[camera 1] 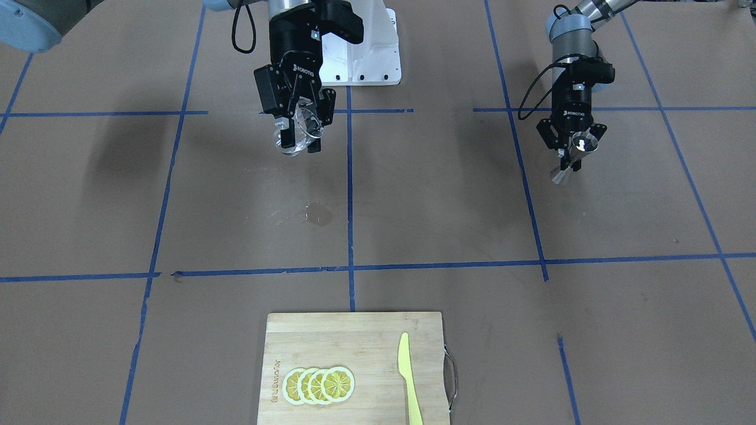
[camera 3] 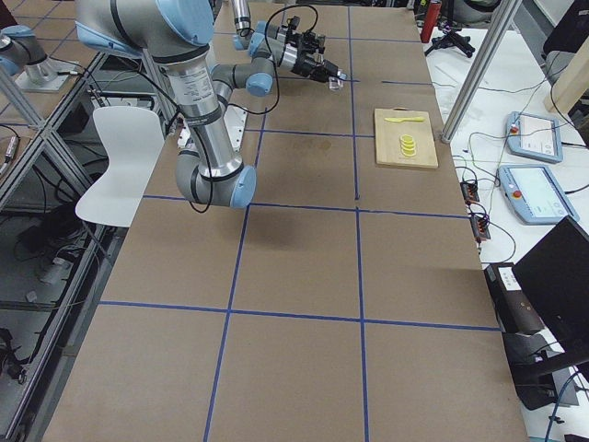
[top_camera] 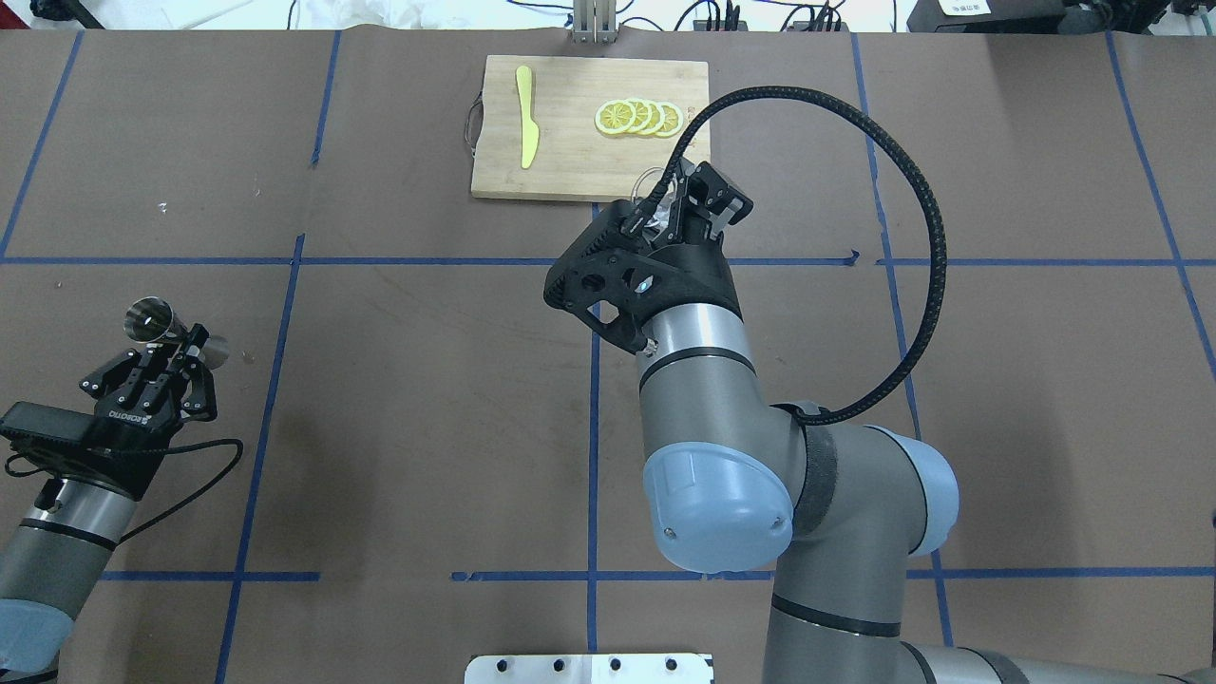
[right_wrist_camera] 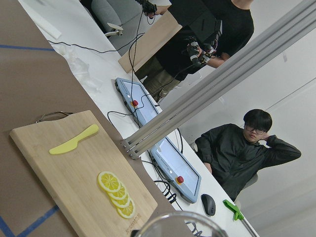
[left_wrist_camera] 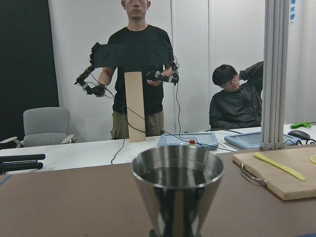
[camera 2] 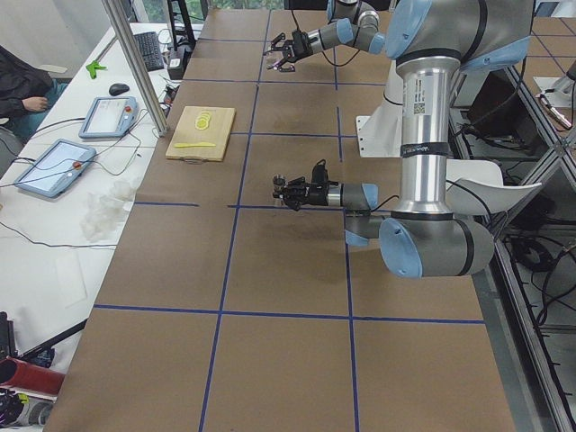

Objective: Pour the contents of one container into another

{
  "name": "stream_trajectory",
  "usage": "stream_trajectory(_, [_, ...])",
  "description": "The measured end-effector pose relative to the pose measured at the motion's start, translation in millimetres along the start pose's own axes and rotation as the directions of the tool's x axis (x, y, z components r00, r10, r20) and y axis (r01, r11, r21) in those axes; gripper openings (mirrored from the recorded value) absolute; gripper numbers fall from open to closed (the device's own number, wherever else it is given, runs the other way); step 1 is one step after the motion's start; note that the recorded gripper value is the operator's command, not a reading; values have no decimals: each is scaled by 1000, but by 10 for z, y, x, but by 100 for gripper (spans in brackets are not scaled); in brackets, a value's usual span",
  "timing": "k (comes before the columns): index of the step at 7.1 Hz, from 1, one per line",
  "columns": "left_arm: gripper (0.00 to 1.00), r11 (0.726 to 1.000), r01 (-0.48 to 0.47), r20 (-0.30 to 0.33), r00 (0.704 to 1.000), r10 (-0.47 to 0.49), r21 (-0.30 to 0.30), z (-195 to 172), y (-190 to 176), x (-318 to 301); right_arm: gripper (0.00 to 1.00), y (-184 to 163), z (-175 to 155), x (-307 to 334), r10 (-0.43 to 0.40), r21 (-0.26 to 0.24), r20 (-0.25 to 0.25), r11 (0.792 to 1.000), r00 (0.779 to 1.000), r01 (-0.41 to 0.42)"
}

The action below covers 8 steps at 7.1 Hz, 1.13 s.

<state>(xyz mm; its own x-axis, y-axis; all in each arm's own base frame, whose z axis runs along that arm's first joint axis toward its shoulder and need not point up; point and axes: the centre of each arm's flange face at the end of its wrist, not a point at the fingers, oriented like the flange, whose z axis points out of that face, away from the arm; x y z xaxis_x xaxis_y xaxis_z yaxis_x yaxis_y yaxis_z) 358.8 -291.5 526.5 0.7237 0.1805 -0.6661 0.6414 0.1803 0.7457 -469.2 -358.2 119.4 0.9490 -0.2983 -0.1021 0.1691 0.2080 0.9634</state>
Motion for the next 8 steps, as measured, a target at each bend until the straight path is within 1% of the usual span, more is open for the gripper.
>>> stream_trajectory(3, [0,998,-13,-47,999,10,-57,0,126,0,0,0,0,1,0,0,0,1000,1000,0])
stream_trajectory(8, [0,994,-38,-74,997,30,-105,7,323,-32,0,0,0,0,0,0,0,1000,1000,0])
